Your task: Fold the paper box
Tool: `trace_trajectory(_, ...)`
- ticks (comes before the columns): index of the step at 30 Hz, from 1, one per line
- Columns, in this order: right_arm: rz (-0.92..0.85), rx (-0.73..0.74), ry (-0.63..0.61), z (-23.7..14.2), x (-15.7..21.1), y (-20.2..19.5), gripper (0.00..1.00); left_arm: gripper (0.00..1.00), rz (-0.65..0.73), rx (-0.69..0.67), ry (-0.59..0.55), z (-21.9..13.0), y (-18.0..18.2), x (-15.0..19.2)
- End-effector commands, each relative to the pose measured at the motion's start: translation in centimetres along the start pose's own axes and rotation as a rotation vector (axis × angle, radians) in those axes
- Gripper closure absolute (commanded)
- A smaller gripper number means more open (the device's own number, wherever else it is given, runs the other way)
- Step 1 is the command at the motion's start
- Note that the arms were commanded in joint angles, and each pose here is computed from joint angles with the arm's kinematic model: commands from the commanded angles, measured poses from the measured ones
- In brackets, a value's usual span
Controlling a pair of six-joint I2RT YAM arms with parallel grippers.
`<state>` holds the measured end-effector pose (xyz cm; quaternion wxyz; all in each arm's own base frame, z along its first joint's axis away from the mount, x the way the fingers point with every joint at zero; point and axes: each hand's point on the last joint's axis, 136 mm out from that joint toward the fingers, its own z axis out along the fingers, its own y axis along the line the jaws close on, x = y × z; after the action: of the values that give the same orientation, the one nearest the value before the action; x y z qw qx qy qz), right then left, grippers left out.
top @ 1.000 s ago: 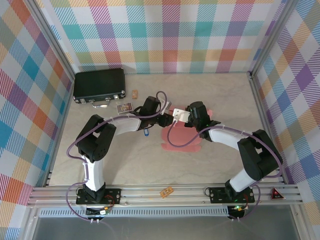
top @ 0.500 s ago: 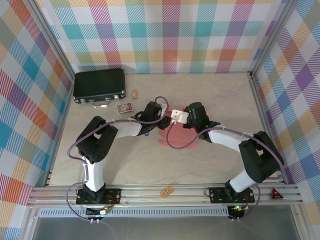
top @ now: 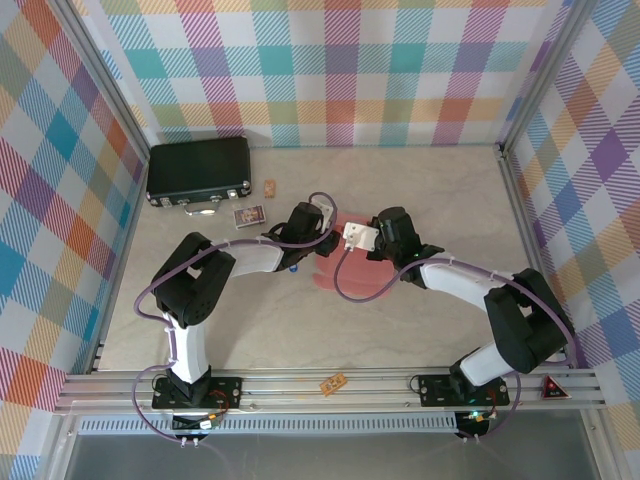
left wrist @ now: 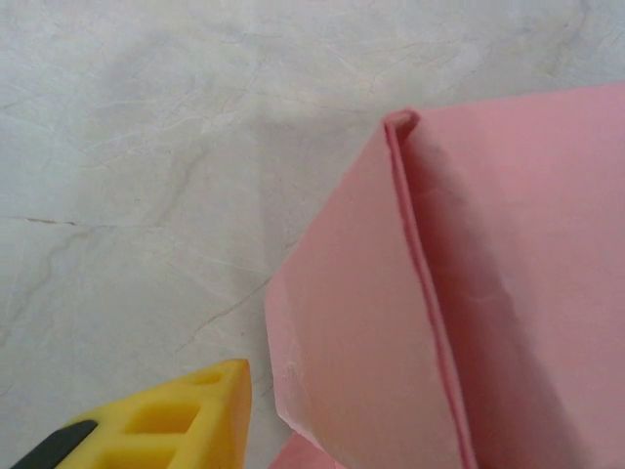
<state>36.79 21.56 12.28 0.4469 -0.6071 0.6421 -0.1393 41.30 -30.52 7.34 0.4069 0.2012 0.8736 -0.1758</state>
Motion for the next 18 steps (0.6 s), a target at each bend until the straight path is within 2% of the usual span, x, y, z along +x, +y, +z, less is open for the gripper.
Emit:
trace_trajectory(1, 0.014, -0.057, -0.018, -0.3, -0.4, 1.4, 1.0, 0.66, 0.002, -0.012, -0.091, -0.2, 0.0, -2.3)
trace_trajectory(14, 0.02, -0.051, 0.005, 0.8, -0.6, 0.5, 1.0, 0.7, 0.002, 0.012, -0.142, 0.6, -0.5, -3.1)
trace_trajectory(18, 0.011, -0.048, 0.016, 1.2, -0.6, 0.3, 1.0, 0.78, 0.015, 0.022, -0.134, 0.9, -0.7, -2.9)
